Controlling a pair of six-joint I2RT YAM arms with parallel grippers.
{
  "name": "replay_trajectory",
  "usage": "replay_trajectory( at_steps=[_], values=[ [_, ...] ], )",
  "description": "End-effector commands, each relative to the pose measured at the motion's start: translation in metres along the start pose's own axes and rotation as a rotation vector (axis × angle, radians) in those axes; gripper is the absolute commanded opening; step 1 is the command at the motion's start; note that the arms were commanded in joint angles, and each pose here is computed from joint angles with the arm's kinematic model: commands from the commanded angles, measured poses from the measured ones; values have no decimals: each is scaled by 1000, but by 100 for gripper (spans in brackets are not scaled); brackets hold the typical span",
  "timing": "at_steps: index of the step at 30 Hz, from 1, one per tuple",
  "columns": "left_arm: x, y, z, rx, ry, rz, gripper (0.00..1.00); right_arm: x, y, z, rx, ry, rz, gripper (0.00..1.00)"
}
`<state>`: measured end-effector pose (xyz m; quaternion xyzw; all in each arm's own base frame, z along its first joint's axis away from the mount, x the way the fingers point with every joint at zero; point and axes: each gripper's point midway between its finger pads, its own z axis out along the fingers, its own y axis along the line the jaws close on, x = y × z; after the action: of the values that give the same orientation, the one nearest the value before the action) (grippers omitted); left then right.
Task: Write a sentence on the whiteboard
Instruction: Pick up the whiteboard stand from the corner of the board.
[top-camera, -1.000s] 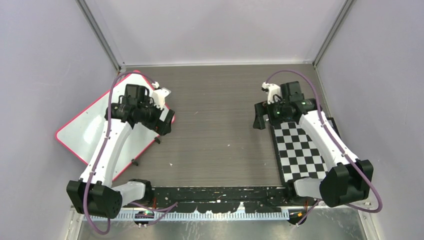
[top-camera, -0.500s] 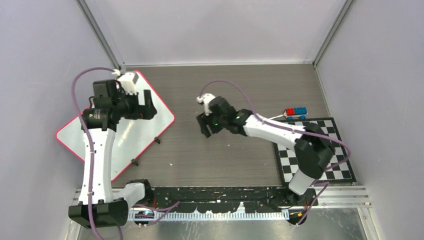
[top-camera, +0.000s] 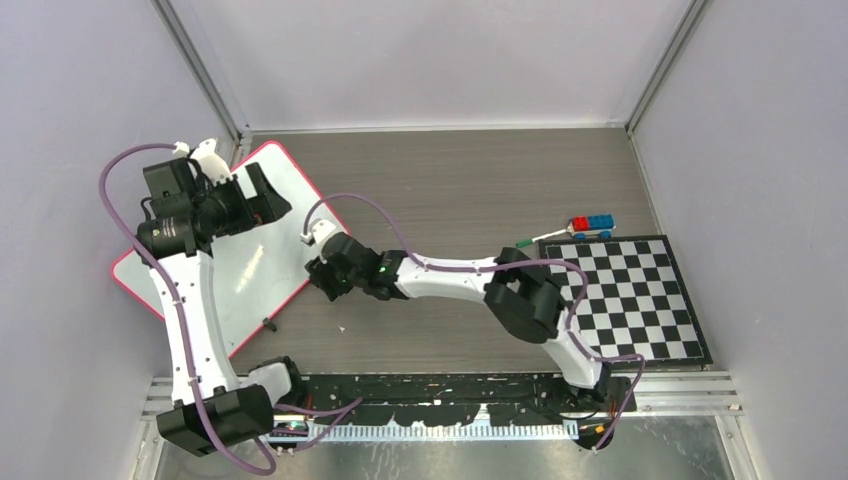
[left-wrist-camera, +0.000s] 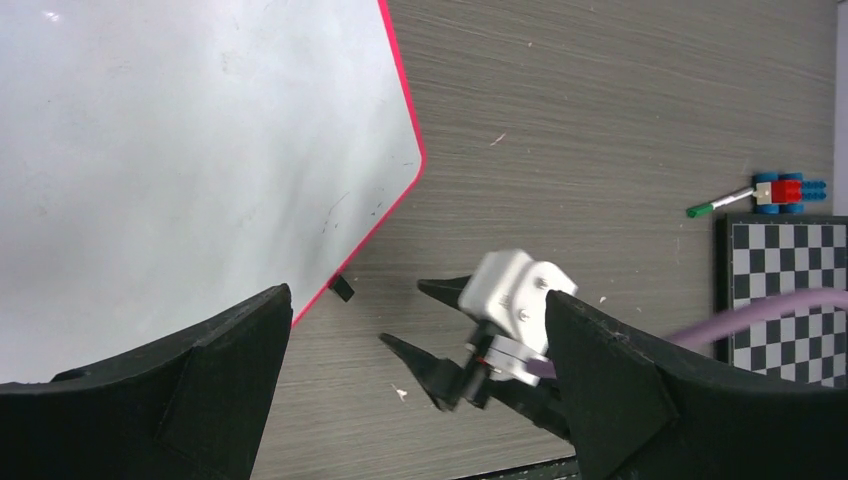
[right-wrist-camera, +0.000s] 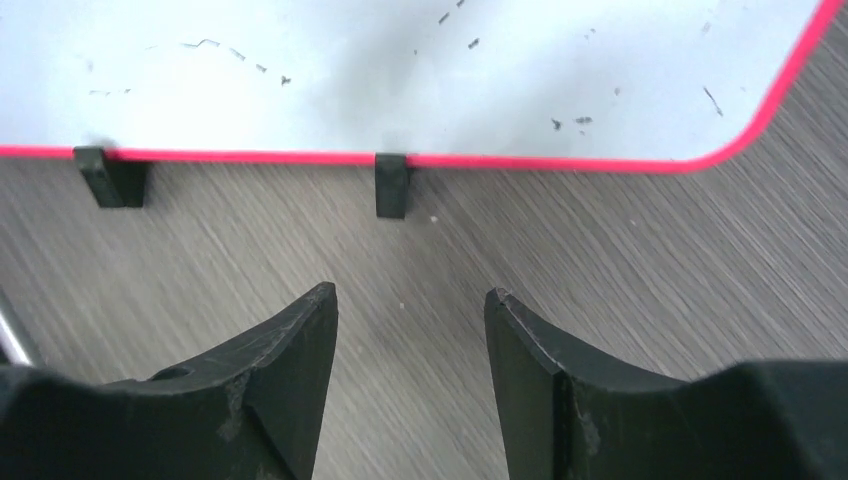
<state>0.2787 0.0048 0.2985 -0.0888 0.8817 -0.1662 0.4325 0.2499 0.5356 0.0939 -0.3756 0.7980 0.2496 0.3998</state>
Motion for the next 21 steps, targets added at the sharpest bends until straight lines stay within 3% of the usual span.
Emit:
replay_trajectory(
  at_steps=[1,17,21],
  values=[
    [-14,-10,-7,47,-57,-1,100,-25,5,19,30,-44,46,59],
    [-14,-6,-6,54,-74,-29,100,-10,21,59,0,17,47,57],
    [-13,-5,-6,54,-83,-40,100,-11,18,67,20,12,35,52]
  ],
)
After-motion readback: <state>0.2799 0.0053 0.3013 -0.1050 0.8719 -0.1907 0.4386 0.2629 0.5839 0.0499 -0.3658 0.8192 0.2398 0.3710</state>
